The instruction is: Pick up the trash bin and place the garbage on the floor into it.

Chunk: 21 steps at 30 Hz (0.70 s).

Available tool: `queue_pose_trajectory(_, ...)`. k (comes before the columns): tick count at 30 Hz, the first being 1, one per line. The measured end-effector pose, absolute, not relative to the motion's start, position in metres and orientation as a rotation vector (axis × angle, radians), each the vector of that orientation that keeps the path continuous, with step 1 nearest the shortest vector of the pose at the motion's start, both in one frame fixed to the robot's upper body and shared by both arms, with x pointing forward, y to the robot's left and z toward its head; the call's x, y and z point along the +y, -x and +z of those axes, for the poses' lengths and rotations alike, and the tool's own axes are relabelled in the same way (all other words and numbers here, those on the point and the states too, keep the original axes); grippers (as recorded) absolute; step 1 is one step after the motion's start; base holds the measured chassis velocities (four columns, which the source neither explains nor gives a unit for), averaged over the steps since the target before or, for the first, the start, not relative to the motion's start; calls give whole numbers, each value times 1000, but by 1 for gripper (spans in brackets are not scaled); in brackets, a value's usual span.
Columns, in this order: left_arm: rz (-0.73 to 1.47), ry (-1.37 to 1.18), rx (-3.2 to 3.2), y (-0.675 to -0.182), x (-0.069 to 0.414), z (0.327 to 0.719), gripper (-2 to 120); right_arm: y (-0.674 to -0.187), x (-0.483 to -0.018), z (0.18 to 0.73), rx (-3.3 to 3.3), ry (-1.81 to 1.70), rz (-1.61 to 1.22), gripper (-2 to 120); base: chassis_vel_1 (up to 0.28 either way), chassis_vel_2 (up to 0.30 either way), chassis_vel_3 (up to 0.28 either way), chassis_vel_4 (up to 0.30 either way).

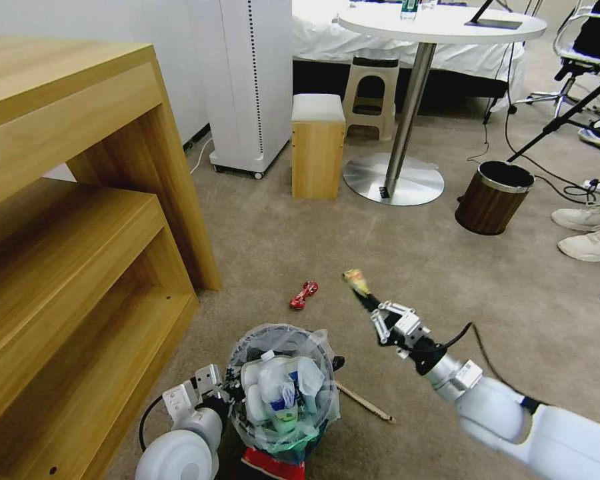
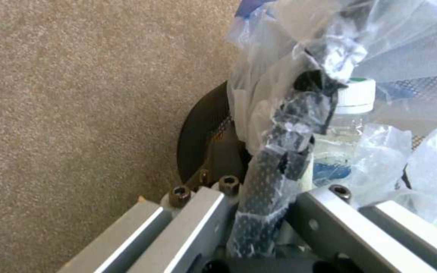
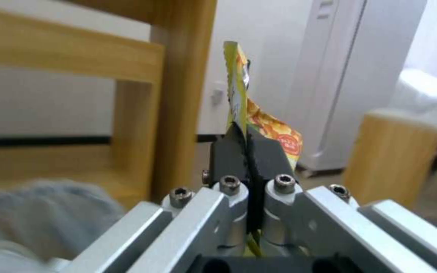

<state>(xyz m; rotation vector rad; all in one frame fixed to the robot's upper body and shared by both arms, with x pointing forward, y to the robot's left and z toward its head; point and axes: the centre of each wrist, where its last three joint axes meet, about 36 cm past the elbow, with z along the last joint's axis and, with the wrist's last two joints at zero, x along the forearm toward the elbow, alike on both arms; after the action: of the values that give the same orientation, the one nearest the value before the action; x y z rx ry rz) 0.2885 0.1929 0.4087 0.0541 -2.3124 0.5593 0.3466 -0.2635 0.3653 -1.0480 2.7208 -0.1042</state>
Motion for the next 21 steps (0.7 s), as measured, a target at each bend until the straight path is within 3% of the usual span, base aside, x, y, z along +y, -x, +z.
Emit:
queue_pose_trajectory(5, 563, -60, -2310, -288, 193, 408, 0, -329, -223, 348, 2777, 1068, 99, 0, 0, 0, 0, 0)
queue_pose_trajectory(21, 569, -64, -2309, -288, 196, 411, 0, -316, -140, 325, 2835, 1137, 290, 0, 0, 0, 0, 0)
